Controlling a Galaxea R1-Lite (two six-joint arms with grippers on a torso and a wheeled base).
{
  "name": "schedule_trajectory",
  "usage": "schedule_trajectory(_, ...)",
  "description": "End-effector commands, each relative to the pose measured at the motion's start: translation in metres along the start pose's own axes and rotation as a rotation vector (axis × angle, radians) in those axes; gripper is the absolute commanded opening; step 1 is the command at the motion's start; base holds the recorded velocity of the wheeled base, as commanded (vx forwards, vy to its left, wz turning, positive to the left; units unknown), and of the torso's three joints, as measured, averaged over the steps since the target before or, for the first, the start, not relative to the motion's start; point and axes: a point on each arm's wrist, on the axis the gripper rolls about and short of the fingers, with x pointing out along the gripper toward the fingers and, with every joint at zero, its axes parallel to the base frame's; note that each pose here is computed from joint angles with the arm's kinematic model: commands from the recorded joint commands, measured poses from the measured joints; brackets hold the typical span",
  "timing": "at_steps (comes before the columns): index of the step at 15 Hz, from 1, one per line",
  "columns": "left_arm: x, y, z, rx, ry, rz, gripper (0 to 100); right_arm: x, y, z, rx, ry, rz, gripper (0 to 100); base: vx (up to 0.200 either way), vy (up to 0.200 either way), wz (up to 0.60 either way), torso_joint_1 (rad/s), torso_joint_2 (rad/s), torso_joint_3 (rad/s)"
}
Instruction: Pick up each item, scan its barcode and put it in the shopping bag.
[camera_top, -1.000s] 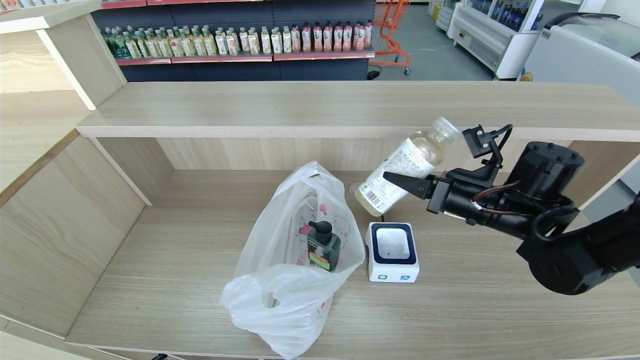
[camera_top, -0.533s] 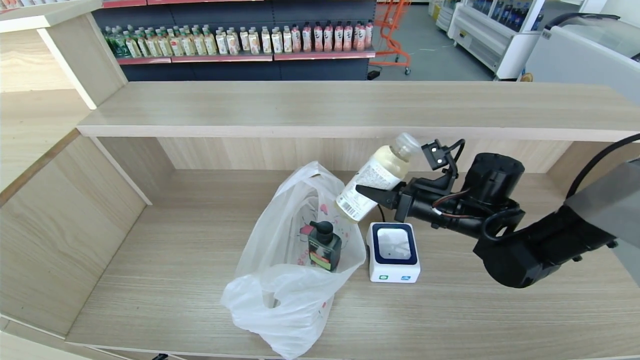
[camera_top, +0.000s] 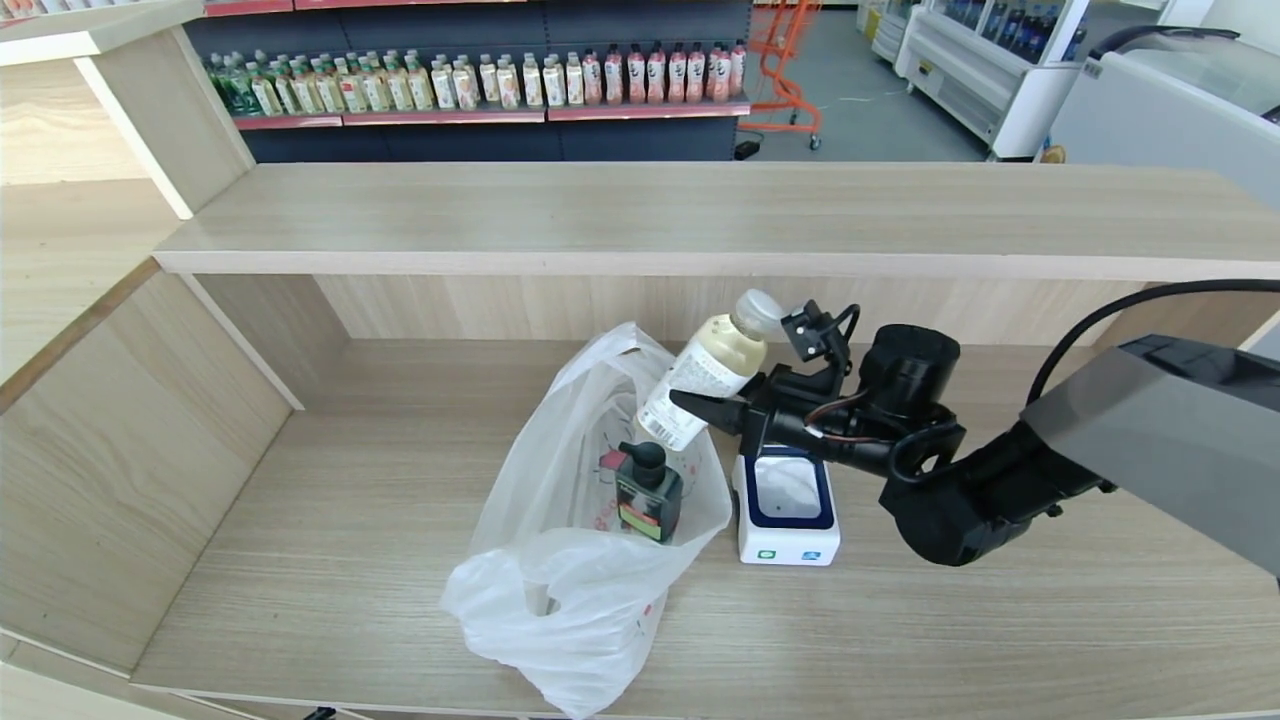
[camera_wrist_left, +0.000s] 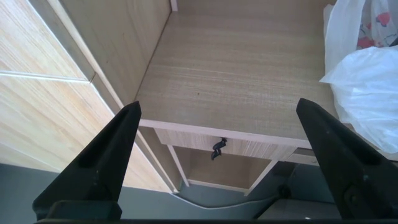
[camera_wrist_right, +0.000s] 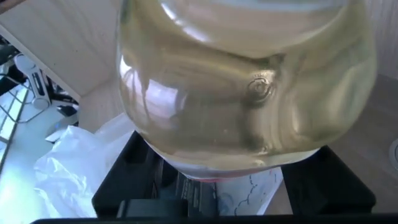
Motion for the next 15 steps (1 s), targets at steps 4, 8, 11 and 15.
schedule_trajectory(4,0.000,0.000,0.000,0.000,0.000,0.000,100,0.015,-0.014,-0.023,-0.093,0.012,0.000,0,0.000,0.000,0.00,0.000,0.00,0.000)
schedule_trajectory(8,0.000,0.000,0.000,0.000,0.000,0.000,100,0.018,-0.025,-0.035,-0.098,0.014,-0.009,0,0.000,0.000,0.00,0.000,0.00,0.000)
schedule_trajectory(11,0.000,0.000,0.000,0.000,0.000,0.000,100,0.023,-0.029,-0.039,-0.085,0.009,-0.007,0,0.000,0.000,0.00,0.000,0.00,0.000)
schedule_trajectory(15,0.000,0.000,0.000,0.000,0.000,0.000,100,0.033,-0.025,-0.047,-0.101,0.005,0.016,0,0.000,0.000,0.00,0.000,0.00,0.000)
